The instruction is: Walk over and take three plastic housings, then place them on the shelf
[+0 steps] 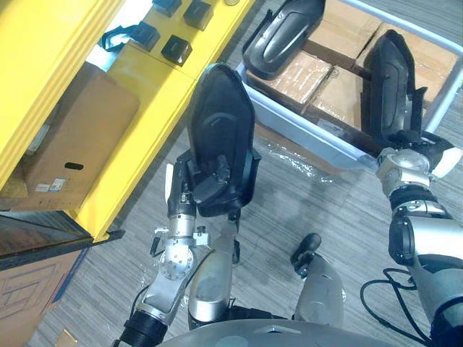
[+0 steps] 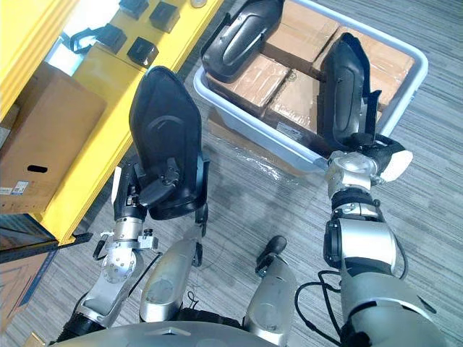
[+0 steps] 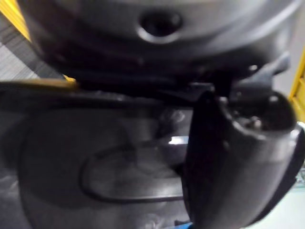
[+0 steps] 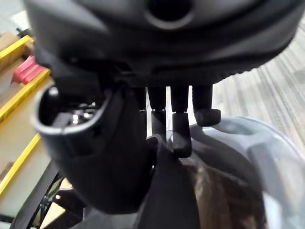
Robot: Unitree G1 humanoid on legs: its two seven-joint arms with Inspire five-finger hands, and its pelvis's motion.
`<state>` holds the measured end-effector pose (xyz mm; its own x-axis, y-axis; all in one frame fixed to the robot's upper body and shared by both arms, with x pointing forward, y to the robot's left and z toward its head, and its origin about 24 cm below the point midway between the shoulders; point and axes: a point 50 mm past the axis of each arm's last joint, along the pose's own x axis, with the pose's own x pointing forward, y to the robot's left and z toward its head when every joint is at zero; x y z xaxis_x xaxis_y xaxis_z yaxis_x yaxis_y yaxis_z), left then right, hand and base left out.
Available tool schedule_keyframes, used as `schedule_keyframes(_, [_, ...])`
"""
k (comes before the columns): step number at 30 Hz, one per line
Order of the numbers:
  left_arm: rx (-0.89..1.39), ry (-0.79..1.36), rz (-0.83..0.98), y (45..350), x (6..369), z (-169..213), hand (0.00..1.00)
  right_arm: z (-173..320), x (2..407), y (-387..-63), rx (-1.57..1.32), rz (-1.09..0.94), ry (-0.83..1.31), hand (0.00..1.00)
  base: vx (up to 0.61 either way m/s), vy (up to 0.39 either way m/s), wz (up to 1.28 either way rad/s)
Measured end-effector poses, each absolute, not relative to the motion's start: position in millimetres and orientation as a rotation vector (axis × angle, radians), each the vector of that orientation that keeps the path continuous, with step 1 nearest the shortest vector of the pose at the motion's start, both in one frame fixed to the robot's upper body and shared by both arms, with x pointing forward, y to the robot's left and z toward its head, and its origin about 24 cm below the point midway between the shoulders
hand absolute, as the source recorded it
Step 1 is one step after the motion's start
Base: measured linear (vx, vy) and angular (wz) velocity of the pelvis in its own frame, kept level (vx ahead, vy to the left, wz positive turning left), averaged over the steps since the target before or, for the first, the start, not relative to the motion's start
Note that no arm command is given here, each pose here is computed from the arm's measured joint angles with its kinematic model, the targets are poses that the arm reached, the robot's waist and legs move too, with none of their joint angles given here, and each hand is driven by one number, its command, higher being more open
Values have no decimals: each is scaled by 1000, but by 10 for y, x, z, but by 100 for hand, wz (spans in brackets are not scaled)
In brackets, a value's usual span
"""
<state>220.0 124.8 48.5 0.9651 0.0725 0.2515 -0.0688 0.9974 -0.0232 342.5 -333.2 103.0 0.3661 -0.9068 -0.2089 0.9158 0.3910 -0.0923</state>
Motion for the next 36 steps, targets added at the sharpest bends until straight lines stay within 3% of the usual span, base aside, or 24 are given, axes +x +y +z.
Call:
schedule_keyframes(15, [-40, -227, -11, 1023, 2138, 440, 0, 1198, 3467, -3278, 172, -1258, 124, 0, -1, -34, 1])
schedule_keyframes(25, [-39, -188, -85, 878, 2081, 355, 0, 1818, 3769, -3058, 170, -1119, -32, 0, -7, -55, 2])
schedule_keyframes(36, [-59, -159, -99, 855, 2081, 330, 0, 1744, 3799, -3034, 118, -1112, 91, 0, 8, -44, 6])
